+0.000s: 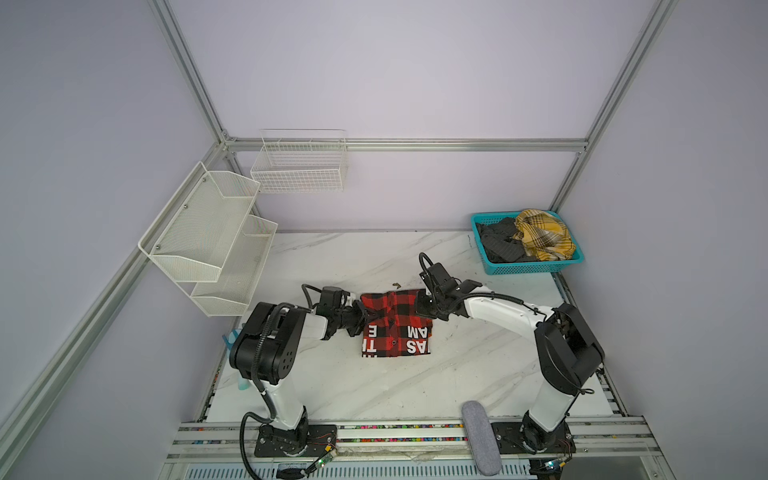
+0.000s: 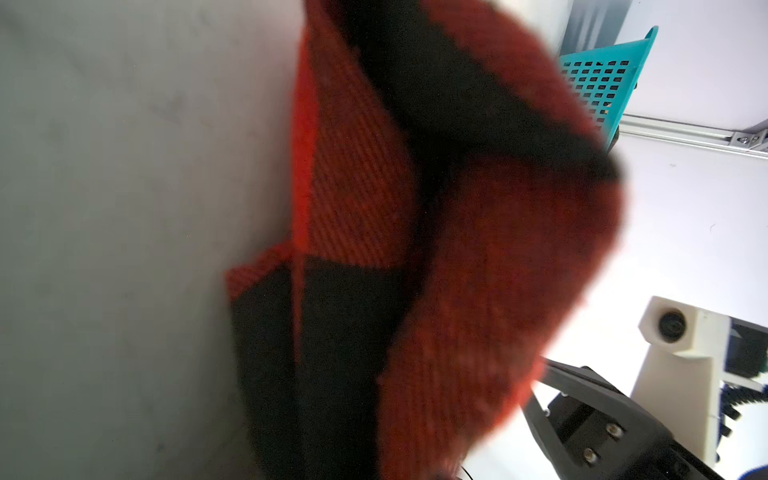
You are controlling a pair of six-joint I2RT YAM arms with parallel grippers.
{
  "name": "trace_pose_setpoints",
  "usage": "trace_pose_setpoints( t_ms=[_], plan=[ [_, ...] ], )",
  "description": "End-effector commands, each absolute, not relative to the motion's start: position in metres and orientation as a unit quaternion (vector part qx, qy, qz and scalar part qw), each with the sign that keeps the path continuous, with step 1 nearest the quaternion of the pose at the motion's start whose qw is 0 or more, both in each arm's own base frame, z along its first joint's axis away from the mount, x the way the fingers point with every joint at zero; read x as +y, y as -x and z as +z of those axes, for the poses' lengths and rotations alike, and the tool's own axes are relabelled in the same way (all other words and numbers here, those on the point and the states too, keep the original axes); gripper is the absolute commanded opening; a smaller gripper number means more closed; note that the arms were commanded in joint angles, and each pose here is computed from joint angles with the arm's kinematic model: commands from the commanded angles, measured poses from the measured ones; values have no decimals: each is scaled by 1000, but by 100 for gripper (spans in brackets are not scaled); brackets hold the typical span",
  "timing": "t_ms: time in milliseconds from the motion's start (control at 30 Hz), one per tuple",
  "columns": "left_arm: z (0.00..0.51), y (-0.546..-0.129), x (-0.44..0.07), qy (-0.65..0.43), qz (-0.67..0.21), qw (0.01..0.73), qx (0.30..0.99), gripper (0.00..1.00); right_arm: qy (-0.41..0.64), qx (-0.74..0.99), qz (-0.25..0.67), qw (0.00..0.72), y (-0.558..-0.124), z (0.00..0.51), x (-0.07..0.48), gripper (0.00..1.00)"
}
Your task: Fold and stack the long sleeve shirts
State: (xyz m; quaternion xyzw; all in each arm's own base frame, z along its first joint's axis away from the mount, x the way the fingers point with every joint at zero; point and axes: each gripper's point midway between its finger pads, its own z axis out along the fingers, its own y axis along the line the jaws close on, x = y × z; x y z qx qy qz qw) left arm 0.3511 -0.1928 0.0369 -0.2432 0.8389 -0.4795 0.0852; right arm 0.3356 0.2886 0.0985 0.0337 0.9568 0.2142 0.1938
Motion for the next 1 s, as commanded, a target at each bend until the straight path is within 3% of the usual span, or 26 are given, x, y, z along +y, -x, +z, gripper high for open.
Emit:
trace_pose_setpoints(
  t_ms=[0, 200, 400, 500, 633, 800, 967],
  plan=[
    [56, -353, -197, 215, -499, 100, 833, 8, -47, 958, 198, 202, -333, 106, 279, 11],
    [63, -361, -181, 222, -498, 110, 831, 0, -53, 955, 199, 213, -333, 116, 275, 11],
    [100, -365, -143, 206, -442, 147, 861, 0, -61, 948, 205, 235, -336, 136, 270, 11],
    [128, -360, -111, 179, -329, 179, 910, 0, -64, 946, 208, 242, -337, 142, 267, 11],
    [168, -346, -29, 176, -74, 220, 957, 0, -61, 943, 213, 250, -338, 150, 265, 11],
    [231, -325, 51, 186, 162, 275, 929, 0, -51, 939, 220, 259, -338, 152, 263, 11],
    [244, -326, 64, 154, 311, 263, 900, 0, -52, 937, 230, 258, -337, 147, 256, 10]
  ],
)
